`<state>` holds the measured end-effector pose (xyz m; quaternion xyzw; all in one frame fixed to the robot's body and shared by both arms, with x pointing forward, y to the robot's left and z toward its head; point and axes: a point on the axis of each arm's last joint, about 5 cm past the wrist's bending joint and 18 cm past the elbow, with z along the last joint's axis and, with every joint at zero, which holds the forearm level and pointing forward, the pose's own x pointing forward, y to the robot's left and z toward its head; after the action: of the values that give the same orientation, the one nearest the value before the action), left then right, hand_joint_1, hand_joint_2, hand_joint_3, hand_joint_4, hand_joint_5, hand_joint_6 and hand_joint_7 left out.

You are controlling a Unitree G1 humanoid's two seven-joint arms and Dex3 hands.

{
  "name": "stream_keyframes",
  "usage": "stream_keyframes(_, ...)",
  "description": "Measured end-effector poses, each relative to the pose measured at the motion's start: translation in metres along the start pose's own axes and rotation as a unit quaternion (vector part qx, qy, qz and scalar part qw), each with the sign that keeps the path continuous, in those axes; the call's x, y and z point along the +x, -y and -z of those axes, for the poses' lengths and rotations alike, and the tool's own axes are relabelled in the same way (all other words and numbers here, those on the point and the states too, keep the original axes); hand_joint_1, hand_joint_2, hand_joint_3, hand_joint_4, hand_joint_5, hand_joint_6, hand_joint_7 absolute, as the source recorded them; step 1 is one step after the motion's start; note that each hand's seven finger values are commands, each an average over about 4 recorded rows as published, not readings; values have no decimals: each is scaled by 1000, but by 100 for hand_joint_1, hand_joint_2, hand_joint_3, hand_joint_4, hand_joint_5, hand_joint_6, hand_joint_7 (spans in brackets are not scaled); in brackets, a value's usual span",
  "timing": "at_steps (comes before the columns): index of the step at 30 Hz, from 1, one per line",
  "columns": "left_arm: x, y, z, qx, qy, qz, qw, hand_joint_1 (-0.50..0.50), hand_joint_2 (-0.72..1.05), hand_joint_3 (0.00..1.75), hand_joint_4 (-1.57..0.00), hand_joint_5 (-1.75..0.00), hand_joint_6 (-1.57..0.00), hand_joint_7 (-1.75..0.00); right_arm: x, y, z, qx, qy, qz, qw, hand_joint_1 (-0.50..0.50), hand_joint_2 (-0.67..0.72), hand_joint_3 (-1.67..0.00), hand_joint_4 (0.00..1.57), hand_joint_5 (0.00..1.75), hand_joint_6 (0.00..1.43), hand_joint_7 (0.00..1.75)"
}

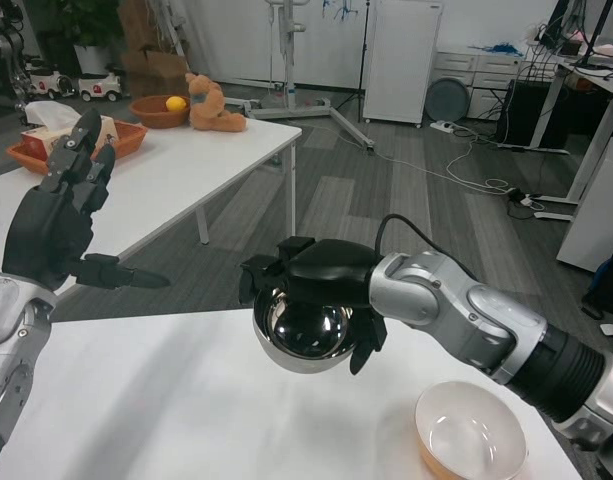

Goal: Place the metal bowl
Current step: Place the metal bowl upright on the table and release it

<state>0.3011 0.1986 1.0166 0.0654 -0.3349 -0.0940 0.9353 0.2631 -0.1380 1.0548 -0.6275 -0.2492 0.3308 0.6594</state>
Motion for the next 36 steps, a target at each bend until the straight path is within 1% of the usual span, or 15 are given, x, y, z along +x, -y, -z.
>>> stream_keyframes(6,0,0,0,0,-1,0,1000,-50,16,0,0,0,0,0,0,0,1,1,-1,-1,1000,-33,-62,-159,111,165,134,140)
stream_keyframes(10,0,0,0,0,0,1,1000,-50,16,0,0,0,0,0,0,0,1,1,-1,-1,1000,-33,-60,-159,111,165,134,140)
stream_keyframes(11,0,0,0,0,0,1,1000,-50,18,0,0,0,0,0,0,0,1,1,-1,-1,1000,-33,-60,-159,111,165,134,140)
stream_keyframes(17,0,0,0,1,4,1,1000,-50,16,0,0,0,0,0,0,0,1,1,-1,-1,1000,-33,-60,-159,111,165,134,140)
stream_keyframes(21,0,0,0,1,4,1,1000,-50,16,0,0,0,0,0,1,-2,-1,-1,3,-7,1000,-33,-60,-159,111,165,134,140)
stream_keyframes(23,0,0,0,1,4,1,1000,-50,16,0,0,0,0,0,3,-5,-2,-3,8,-15,1000,-35,-60,-159,111,165,134,140)
stream_keyframes(26,0,1,0,1,4,2,1000,-50,16,0,0,0,0,0,7,-11,-5,-8,17,-34,999,-34,-64,-159,112,165,134,140)
stream_keyframes(29,0,1,0,0,4,3,1000,-50,16,0,0,0,0,0,11,-20,-8,-10,25,-58,998,-33,-60,-159,114,165,134,140)
stream_keyframes(36,0,2,0,0,4,5,1000,-50,16,0,0,0,0,0,22,-40,-12,-15,37,-107,993,-33,-60,-159,114,165,134,140)
